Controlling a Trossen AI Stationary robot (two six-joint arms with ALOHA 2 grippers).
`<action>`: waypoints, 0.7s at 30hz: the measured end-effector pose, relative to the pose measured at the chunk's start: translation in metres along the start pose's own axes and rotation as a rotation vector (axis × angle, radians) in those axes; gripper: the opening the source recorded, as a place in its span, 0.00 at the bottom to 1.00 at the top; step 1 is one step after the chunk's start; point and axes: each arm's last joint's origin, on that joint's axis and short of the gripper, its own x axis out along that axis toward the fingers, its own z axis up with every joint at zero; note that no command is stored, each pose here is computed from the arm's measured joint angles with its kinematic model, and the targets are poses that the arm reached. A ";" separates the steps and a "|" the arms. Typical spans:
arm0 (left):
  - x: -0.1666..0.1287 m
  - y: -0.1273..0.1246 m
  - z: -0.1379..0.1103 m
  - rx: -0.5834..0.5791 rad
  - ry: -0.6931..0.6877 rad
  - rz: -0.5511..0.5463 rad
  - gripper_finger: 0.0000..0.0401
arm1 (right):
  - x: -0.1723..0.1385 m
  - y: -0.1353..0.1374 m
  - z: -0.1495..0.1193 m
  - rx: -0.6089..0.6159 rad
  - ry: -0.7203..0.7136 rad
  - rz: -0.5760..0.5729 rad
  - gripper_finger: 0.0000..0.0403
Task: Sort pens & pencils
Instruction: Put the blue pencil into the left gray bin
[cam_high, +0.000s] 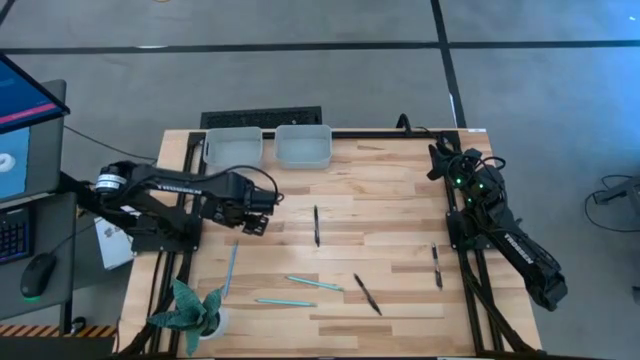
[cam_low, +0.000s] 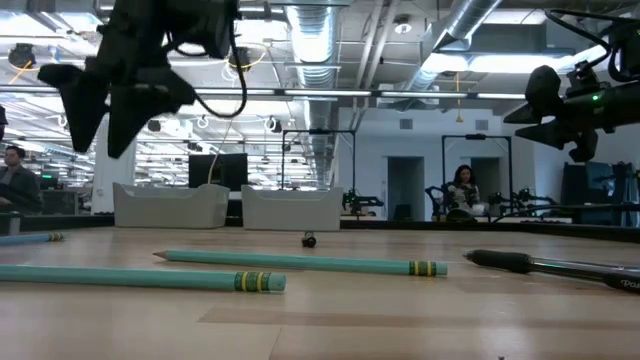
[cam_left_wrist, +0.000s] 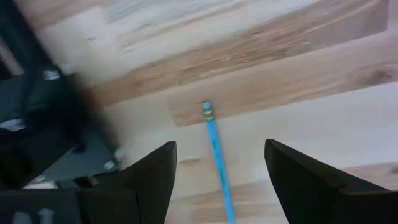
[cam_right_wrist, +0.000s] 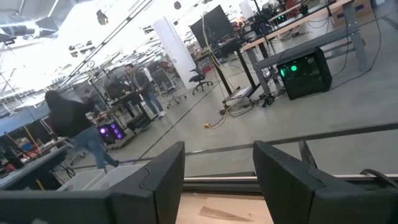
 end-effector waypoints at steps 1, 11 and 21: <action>0.005 0.000 0.000 0.000 -0.002 -0.005 0.59 | 0.000 0.000 0.000 0.000 0.000 0.000 0.53; 0.043 0.004 -0.014 -0.063 0.029 0.016 0.59 | 0.000 0.000 0.000 0.000 0.001 0.000 0.53; 0.070 0.000 -0.034 -0.124 0.018 -0.045 0.59 | 0.000 0.000 0.000 0.000 0.001 0.000 0.53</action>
